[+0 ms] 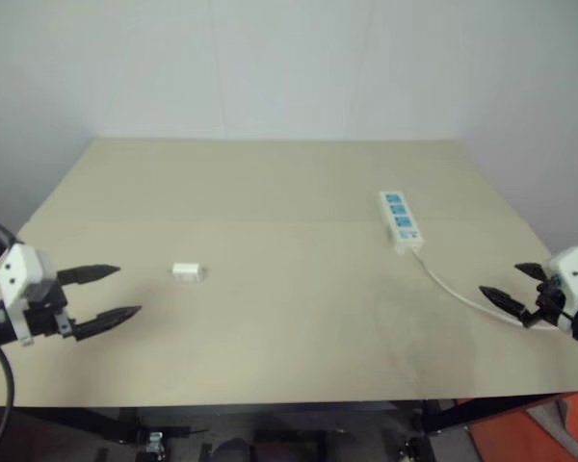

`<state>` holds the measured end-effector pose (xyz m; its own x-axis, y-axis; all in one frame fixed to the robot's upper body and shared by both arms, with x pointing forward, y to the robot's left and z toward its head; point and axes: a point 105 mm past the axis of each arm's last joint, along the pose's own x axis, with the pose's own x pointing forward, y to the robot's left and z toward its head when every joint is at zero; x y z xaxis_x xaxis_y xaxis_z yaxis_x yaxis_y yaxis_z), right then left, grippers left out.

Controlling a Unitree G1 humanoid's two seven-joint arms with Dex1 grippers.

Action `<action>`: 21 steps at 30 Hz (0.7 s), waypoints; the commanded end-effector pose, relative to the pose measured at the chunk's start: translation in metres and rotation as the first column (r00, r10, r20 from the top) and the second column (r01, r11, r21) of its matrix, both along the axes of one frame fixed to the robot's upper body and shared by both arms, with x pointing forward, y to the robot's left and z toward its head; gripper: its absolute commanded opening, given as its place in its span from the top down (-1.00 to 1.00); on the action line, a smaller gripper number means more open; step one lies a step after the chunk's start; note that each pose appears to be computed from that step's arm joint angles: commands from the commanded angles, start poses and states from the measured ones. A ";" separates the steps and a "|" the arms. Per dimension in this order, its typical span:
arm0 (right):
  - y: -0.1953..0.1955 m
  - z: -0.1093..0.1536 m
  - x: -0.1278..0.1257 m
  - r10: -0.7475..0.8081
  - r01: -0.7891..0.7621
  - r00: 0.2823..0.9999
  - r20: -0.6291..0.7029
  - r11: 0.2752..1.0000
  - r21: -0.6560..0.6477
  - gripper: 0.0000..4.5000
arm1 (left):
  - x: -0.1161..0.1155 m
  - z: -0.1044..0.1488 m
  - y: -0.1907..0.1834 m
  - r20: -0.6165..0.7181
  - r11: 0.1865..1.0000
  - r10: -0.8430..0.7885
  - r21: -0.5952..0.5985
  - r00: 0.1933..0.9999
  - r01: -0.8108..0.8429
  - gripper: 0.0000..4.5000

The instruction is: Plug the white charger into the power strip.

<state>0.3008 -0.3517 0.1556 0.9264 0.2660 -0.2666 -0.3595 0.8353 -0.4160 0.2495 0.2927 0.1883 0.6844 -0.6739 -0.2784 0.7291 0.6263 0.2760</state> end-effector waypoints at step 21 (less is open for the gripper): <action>0.009 0.015 -0.003 0.079 -0.077 0.995 0.065 0.996 -0.033 -1.00 | 0.001 0.012 -0.007 0.036 1.000 -0.015 0.027 0.999 0.014 -0.99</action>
<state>0.3001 -0.3473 0.1545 0.9185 0.3030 -0.2541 -0.3843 0.8352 -0.3933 0.2501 0.2904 0.1897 0.6888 -0.6694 -0.2782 0.7248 0.6289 0.2814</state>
